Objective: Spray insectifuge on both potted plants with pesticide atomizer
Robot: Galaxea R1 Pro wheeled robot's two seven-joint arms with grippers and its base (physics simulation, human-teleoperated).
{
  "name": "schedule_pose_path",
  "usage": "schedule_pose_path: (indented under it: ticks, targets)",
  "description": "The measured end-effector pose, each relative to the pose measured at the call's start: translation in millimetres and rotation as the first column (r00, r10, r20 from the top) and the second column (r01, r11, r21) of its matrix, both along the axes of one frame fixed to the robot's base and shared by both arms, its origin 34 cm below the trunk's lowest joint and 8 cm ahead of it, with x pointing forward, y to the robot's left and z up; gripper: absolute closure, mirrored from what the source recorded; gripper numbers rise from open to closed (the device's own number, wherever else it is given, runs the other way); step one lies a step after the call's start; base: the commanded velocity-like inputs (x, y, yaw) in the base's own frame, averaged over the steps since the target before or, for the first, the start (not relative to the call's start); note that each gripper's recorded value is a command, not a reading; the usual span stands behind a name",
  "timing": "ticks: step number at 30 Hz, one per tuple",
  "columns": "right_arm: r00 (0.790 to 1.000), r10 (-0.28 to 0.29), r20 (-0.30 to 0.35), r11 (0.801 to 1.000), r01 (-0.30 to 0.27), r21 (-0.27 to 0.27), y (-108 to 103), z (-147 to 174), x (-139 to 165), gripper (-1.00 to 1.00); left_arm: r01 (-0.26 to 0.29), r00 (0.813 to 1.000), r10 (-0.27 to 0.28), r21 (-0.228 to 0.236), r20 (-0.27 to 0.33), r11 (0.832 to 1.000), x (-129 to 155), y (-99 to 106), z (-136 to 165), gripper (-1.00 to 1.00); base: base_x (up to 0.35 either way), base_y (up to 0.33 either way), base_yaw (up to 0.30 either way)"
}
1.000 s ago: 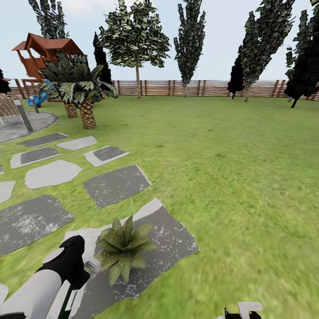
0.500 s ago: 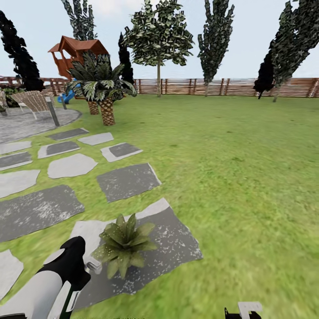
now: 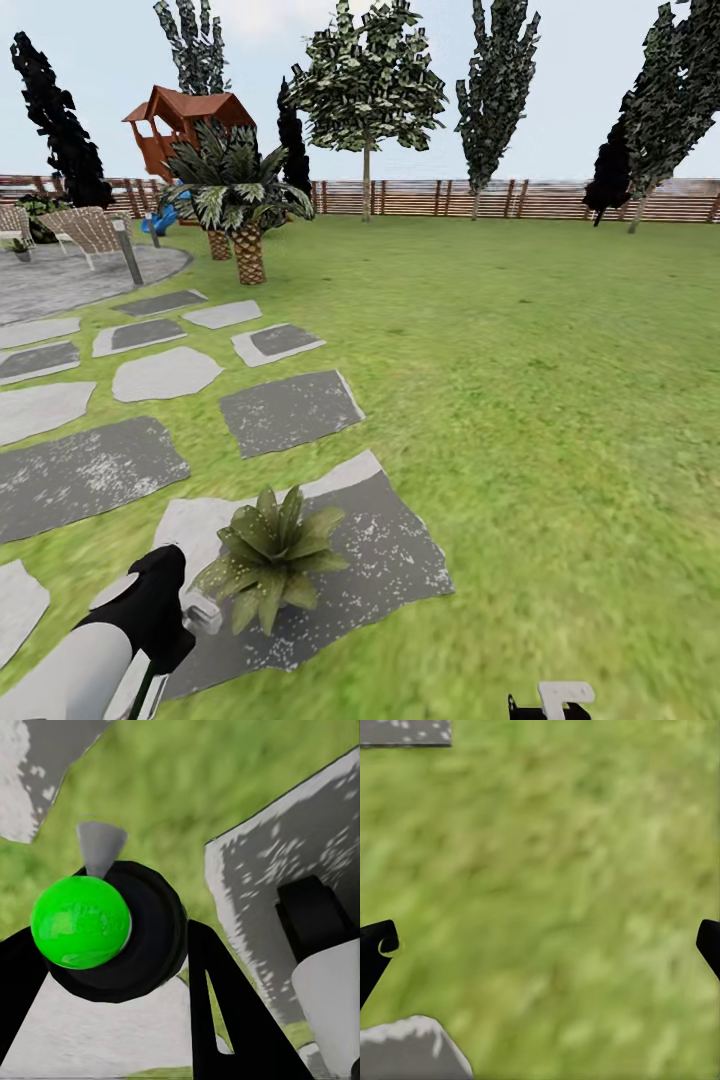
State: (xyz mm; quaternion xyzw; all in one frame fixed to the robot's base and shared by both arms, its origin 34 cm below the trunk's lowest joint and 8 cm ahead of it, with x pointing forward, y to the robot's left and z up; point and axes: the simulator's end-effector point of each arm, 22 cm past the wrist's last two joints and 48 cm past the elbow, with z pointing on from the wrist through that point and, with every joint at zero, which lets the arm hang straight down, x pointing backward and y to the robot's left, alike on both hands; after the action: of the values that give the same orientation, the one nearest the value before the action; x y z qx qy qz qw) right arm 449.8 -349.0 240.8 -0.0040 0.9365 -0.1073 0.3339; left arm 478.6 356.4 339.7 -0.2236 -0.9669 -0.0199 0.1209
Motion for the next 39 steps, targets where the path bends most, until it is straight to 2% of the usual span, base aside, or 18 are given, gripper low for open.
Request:
schedule_pose_path:
  ticks: [2,4,8,11,12,14,15,17,18,22,24,28,34,39]
  targets:
    - [1.000,0.000,0.000,1.000,0.000,0.000,0.0,0.0,0.0,-1.00,-0.009,1.000,0.009,-0.007,-0.014,1.000,-12.1,0.5,-6.2,1.00,0.000,0.000,0.000]
    - [1.000,0.001,0.001,1.000,-0.001,0.002,0.9,0.1,0.4,-1.00,-0.016,1.000,0.016,-0.028,-0.018,0.999,-17.6,-8.0,-10.4,1.00,0.000,0.000,0.007]
    - [1.000,0.001,0.000,1.000,-0.001,0.001,1.2,-0.3,0.2,-1.00,-0.002,1.000,0.003,-0.054,0.012,0.999,-6.9,-28.6,-8.8,1.00,0.000,0.000,0.156]
    - [1.000,0.001,-0.002,1.000,-0.001,0.002,2.0,-1.2,-0.4,-1.00,0.001,1.000,-0.001,-0.058,0.013,0.998,-6.8,-29.1,-9.8,1.00,0.000,0.000,0.229]
    - [1.000,0.001,-0.003,1.000,-0.001,0.002,2.2,-1.5,-0.7,-1.00,0.002,1.000,0.000,-0.079,0.019,0.997,-6.4,-32.4,-11.3,1.00,0.000,0.000,0.233]
    - [1.000,0.002,-0.005,1.000,-0.002,0.003,2.4,-2.1,-1.1,-1.00,0.008,0.998,0.001,-0.157,0.061,0.988,0.4,-47.0,-15.1,1.00,0.000,0.000,0.234]
    - [1.000,0.002,-0.005,1.000,-0.002,0.003,2.4,-2.4,-1.4,-1.00,0.013,0.997,0.001,-0.172,0.082,0.985,4.3,-50.0,-16.7,1.00,0.000,0.000,0.218]
    - [1.000,0.001,-0.006,1.000,-0.001,0.002,2.1,-2.7,-1.8,-1.00,0.008,0.988,0.015,-0.149,0.155,0.989,19.4,-45.6,-20.5,1.00,0.000,0.000,0.061]
    - [1.000,0.001,-0.007,1.000,-0.001,0.002,1.7,-2.9,-2.2,-1.00,-0.010,0.981,0.038,-0.148,0.190,0.989,25.8,-53.8,-25.5,1.00,0.000,0.000,0.011]
    - [1.000,0.000,-0.009,1.000,0.000,0.002,1.2,-3.1,-2.8,-1.00,-0.006,0.976,0.029,-0.107,0.214,0.994,29.1,-52.9,-30.0,1.00,0.000,0.000,0.003]
    - [1.000,0.002,-0.010,1.000,-0.001,0.001,1.3,-3.3,-3.1,-1.00,0.008,0.973,0.012,-0.085,0.232,0.996,33.2,-63.3,-31.9,1.00,0.000,0.000,0.000]
    - [1.000,0.000,-0.008,1.000,0.000,0.001,1.2,-3.1,-2.7,-1.00,0.017,0.969,-0.002,-0.061,0.245,0.998,36.6,-65.0,-32.2,1.00,0.000,-0.045,0.000]
    - [1.000,0.002,-0.008,1.000,-0.002,0.001,1.2,-3.0,-2.4,-1.00,0.008,0.968,0.009,-0.067,0.251,0.998,38.4,-64.5,-31.1,1.00,-0.016,-0.243,0.003]
    - [1.000,0.002,-0.008,1.000,-0.002,0.004,3.4,-3.3,-2.4,-1.00,0.002,0.967,0.016,-0.070,0.252,0.998,39.3,-61.5,-29.8,1.00,-0.098,-0.272,0.197]
